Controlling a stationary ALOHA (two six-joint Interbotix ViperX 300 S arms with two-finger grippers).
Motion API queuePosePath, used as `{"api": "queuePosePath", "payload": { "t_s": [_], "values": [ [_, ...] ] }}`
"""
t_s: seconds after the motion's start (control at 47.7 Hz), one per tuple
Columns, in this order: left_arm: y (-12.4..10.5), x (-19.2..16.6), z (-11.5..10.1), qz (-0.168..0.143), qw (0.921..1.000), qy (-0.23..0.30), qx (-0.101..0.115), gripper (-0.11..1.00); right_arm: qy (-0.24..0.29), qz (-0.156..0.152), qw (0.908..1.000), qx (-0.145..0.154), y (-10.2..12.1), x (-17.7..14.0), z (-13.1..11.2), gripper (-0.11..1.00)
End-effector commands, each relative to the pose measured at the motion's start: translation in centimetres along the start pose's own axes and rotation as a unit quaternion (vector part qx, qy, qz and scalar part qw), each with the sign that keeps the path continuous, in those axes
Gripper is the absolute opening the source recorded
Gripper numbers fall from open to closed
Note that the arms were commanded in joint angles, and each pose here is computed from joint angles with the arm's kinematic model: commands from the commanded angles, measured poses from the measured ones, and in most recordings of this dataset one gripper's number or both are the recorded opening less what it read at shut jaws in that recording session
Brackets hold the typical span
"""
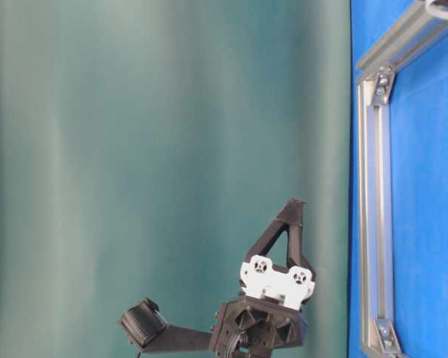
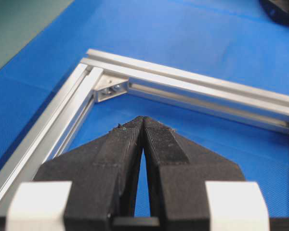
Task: Insert the wire through the string loop located on the right side.
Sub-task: 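Push the USB plug leftward through the white zip-tie loop, then move the open left gripper to the plug emerging past the loop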
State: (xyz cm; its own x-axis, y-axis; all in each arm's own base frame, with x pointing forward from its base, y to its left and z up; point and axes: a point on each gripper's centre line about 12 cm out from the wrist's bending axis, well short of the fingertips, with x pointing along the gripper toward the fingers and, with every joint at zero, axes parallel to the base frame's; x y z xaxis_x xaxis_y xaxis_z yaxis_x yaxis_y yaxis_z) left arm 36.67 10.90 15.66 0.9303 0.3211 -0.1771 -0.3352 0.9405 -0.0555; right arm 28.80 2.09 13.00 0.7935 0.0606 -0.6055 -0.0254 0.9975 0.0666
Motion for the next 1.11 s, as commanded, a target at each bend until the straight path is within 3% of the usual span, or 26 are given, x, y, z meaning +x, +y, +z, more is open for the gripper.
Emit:
{"api": "queuePosePath", "payload": {
  "t_s": [0.0, 0.251, 0.461, 0.838, 1.089],
  "values": [
    [-0.2, 0.0, 1.6, -0.003, 0.9997, -0.024, -0.001, -0.02, -0.014, 0.003, 0.9999, -0.002, 0.2, -0.1, 0.8, -0.03],
    [-1.1, 0.0, 1.6, -0.015, 0.9996, -0.024, 0.000, -0.02, -0.014, 0.003, 0.9999, -0.002, 0.2, -0.1, 0.8, -0.03],
    [-3.3, -0.3, 1.2, -0.043, 0.9989, -0.018, 0.002, -0.02, -0.015, 0.003, 0.9999, -0.003, 0.2, -0.1, 0.8, -0.03],
    [-10.6, -2.0, 0.1, -0.139, 0.9897, 0.003, -0.034, -0.02, -0.016, 0.003, 0.9999, -0.003, 0.2, 0.0, 0.9, -0.03],
    [-15.3, -3.8, -0.7, -0.201, 0.9789, 0.023, -0.027, -0.02, -0.016, 0.003, 0.9999, -0.003, 0.2, 0.0, 0.9, -0.03]
  ]
}}
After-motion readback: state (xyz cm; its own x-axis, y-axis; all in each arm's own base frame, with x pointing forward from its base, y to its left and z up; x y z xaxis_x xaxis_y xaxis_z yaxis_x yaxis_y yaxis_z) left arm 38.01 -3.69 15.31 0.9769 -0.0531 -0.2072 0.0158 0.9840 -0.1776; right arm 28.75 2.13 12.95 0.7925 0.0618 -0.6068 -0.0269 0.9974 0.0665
